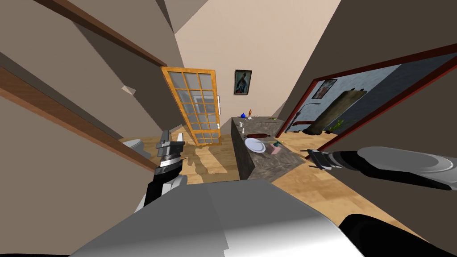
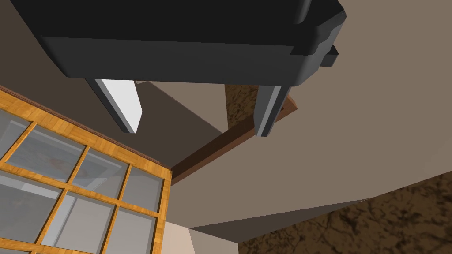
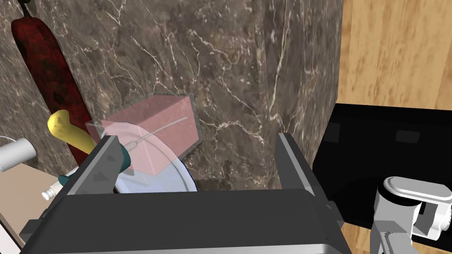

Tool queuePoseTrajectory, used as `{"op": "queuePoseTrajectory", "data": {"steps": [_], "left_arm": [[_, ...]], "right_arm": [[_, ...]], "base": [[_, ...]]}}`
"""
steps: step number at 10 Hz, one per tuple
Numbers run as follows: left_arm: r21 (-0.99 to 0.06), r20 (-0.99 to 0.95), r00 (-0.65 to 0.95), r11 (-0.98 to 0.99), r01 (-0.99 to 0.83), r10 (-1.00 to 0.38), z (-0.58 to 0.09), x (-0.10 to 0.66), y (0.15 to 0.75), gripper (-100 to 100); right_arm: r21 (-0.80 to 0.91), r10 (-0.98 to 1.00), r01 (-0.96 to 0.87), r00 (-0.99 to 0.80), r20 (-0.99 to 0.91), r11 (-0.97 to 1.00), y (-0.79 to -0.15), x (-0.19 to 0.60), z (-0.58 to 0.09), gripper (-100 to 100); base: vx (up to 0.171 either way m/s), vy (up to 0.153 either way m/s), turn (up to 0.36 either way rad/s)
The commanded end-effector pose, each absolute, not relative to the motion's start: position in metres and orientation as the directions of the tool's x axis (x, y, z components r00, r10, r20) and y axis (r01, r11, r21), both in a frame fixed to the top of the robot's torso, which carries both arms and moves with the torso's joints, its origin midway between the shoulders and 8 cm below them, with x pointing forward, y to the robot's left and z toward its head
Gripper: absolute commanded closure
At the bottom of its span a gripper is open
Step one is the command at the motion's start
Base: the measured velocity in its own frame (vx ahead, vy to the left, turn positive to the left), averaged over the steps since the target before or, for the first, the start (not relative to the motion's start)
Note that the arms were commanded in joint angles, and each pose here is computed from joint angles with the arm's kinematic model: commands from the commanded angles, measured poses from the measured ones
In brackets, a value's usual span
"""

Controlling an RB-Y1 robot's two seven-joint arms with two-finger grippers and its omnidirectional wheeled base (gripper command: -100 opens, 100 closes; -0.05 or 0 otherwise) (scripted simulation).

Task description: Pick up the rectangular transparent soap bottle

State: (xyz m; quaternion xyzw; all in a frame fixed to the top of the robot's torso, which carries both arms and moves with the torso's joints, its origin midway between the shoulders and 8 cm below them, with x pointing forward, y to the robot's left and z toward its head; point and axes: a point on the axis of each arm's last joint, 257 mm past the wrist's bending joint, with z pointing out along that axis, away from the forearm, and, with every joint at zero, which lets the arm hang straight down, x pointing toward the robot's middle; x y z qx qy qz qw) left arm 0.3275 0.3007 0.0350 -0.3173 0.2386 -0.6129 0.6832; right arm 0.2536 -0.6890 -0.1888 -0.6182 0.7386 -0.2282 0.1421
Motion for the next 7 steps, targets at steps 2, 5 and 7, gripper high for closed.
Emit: {"op": "queuePoseTrajectory", "data": {"steps": [2,5,7], "left_arm": [[-0.726,0.063,0.135,0.047,0.686,-0.989,0.035,0.328,0.301,0],[-0.726,0.063,0.135,0.047,0.686,-0.989,0.035,0.328,0.301,0],[-0.726,0.063,0.135,0.047,0.686,-0.989,0.035,0.328,0.301,0]], "right_arm": [[-0.496,-0.975,-0.849,-0.221,0.027,0.179,-0.678,0.274,-0.180,-100],[-0.483,-0.969,-0.846,-0.246,-0.023,0.226,-0.663,0.297,-0.171,-100],[-0.475,-0.966,-0.845,-0.255,-0.048,0.247,-0.654,0.308,-0.167,-100]], "base": [[0.117,0.046,-0.048],[0.117,0.038,-0.034],[0.097,0.023,-0.022]]}}
